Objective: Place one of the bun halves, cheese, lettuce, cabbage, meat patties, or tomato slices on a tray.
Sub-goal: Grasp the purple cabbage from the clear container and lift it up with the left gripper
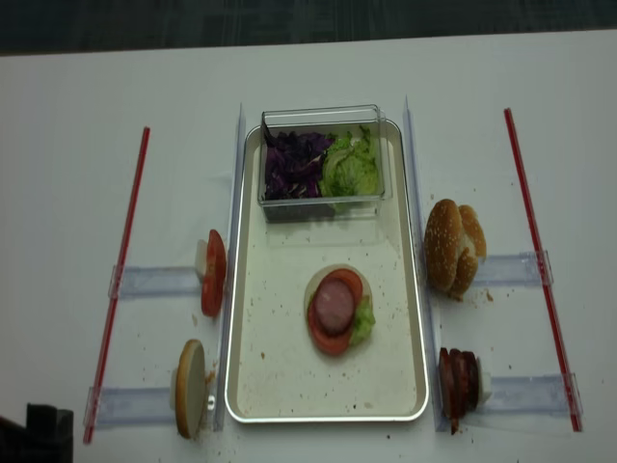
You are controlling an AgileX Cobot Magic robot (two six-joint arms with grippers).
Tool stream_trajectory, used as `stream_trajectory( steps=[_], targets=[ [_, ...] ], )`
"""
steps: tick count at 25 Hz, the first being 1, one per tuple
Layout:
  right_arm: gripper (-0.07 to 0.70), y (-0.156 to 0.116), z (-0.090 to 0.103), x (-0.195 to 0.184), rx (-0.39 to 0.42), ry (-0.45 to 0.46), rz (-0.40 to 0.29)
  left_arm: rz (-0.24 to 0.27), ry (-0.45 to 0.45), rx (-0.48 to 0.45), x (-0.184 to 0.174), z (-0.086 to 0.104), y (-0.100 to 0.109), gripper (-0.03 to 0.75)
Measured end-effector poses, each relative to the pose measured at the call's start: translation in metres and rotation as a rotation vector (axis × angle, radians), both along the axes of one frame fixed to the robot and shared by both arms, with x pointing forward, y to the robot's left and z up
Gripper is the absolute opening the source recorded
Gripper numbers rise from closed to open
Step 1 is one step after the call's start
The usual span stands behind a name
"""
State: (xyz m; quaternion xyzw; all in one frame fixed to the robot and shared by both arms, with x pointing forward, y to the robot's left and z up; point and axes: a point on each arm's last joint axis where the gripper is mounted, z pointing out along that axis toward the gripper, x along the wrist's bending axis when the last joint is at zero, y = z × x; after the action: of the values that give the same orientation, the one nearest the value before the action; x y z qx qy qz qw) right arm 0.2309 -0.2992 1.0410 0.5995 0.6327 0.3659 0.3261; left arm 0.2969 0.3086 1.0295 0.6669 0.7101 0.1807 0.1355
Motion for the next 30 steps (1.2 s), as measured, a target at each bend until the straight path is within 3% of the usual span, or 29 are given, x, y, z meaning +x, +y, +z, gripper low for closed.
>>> stream_trajectory(
  steps=[6,10,23,30],
  targets=[
    [0.692,0.000,0.000,0.000,0.000,0.000,0.000,-0.017,0.321,-0.001,0.039,-0.022,0.000,0.554],
    [0.692,0.000,0.000,0.000,0.000,0.000,0.000,-0.021,0.436,-0.003,0.051,-0.033,0.001,0.554],
    [0.692,0.000,0.000,0.000,0.000,0.000,0.000,-0.003,0.407,-0.010,0.062,-0.036,0.000,0.554],
    [0.692,0.000,0.000,0.000,0.000,0.000,0.000,0.009,0.414,-0.016,0.116,-0.033,0.001,0.554]
  ],
)
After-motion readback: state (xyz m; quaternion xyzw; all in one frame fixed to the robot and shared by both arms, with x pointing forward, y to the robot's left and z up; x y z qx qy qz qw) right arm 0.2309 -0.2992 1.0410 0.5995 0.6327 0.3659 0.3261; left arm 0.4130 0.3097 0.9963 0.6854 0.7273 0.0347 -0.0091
